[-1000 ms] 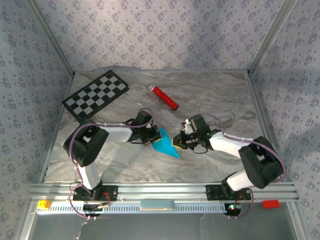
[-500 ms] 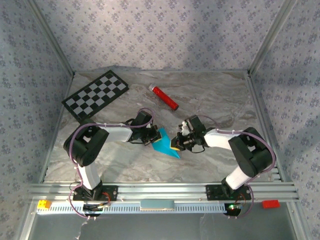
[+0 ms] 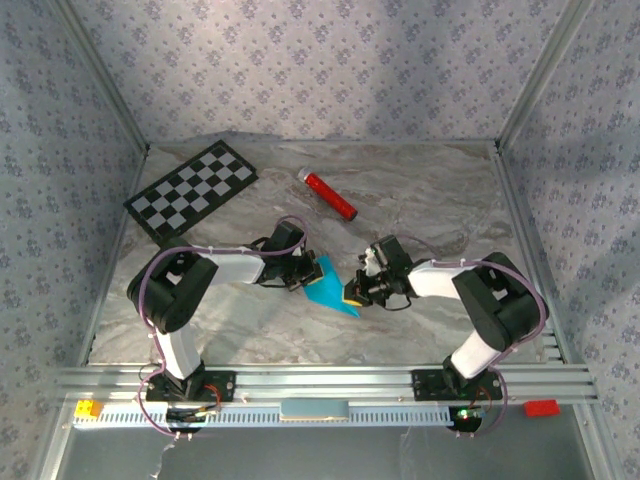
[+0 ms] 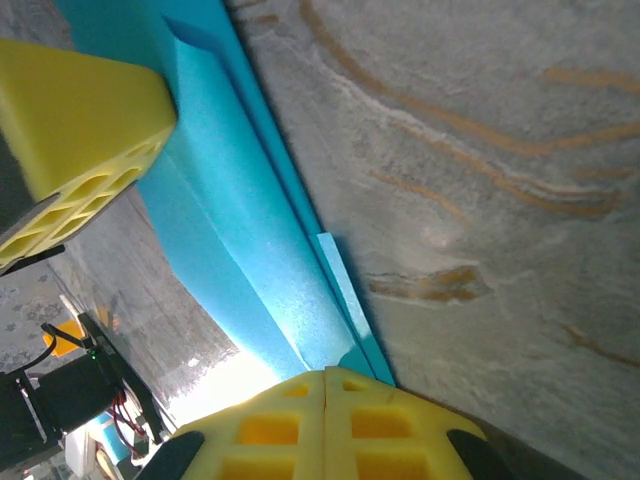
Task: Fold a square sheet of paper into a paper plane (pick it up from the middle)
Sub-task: Fourth fold the wing at the center of the table.
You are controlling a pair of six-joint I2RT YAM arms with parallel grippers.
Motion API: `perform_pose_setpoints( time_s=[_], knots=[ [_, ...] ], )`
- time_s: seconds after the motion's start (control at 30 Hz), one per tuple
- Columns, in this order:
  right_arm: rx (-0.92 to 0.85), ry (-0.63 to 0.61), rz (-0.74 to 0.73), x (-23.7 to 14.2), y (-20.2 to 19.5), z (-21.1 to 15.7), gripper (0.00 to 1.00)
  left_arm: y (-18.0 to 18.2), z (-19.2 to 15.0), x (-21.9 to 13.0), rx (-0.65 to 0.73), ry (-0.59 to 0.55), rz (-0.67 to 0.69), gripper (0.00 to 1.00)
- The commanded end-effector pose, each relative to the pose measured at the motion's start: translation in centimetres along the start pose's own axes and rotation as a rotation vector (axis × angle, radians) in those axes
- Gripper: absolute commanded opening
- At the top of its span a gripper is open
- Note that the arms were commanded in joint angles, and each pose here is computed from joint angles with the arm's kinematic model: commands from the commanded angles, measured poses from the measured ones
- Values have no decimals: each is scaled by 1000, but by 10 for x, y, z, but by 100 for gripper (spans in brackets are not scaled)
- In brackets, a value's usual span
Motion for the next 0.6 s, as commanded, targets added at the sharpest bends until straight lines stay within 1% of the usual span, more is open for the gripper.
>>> perform_pose_setpoints(
  time_s=[0.0, 0.07, 0.37, 0.57],
  knots=[
    [-3, -16, 48, -7, 12, 3, 6, 33, -3, 5, -44, -4, 126, 1],
    [0, -19, 61, -7, 15, 6, 6, 34, -3, 5, -45, -5, 129, 1],
    [28, -24, 36, -3, 12, 10, 5, 34, -3, 5, -45, -5, 127, 1],
    [16, -24, 63, -2, 17, 9, 5, 34, -3, 5, -50, -4, 123, 1]
  ],
)
Point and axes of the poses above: each hand's point on the last joint's axis, 136 mm out from that joint toward the fingers, its own x axis out along the fingers, its own y axis along the line the jaws close on, z = x × y, the point moved 4 cm from there along -x, back along the fingers
